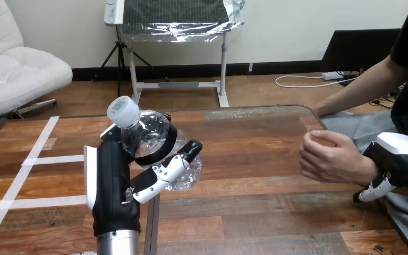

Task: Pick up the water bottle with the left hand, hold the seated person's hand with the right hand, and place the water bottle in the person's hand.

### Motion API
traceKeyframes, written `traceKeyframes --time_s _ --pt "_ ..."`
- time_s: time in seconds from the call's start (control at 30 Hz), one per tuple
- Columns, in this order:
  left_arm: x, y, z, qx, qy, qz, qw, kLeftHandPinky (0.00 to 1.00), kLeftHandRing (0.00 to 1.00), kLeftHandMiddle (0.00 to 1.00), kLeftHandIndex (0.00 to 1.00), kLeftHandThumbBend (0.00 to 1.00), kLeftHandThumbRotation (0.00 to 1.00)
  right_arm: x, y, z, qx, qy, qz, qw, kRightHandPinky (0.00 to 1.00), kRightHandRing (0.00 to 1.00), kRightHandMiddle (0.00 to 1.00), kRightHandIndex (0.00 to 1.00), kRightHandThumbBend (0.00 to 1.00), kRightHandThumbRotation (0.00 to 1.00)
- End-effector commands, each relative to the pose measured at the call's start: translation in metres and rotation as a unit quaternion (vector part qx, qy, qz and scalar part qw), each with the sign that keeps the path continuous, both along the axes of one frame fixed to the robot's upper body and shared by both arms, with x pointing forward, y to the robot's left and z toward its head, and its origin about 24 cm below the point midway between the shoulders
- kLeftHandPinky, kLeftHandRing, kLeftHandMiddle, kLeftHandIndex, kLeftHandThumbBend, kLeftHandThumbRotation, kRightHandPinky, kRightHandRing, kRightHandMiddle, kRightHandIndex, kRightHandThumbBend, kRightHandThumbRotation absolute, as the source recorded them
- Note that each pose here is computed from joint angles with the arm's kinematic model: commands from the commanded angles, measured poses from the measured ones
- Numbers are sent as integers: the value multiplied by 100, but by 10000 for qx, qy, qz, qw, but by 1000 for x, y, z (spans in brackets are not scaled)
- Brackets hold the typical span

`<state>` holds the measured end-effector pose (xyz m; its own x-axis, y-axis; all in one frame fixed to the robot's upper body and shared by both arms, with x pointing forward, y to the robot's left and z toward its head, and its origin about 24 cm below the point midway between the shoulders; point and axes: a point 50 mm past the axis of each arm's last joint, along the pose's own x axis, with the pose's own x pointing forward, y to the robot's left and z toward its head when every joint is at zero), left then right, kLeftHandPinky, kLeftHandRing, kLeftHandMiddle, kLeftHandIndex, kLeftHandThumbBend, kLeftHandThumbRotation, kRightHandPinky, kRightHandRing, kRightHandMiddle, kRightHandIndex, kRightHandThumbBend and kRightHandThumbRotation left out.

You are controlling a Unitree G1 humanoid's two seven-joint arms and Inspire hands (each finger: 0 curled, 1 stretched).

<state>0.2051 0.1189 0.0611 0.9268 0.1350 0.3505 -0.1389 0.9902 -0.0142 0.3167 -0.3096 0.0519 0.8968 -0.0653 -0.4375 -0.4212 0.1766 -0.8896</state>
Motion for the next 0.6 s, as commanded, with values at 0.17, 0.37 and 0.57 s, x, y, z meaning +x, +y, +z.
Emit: traceKeyframes --time_s 0.17,0.37,0.57 --pt "16 -15 27 -193 -551 -150 9982 37 41 46 49 62 0 5 13 15 161 -604 460 9970 15 22 31 35 67 0" --pt "18 -20 29 -193 -555 -282 9979 38 41 46 49 62 0 7 13 20 127 -507 460 9976 16 22 31 34 69 0" --pt "20 -24 32 -71 -554 -368 9978 38 41 46 49 61 0 7 14 26 121 -590 465 9971 17 22 31 34 70 0"
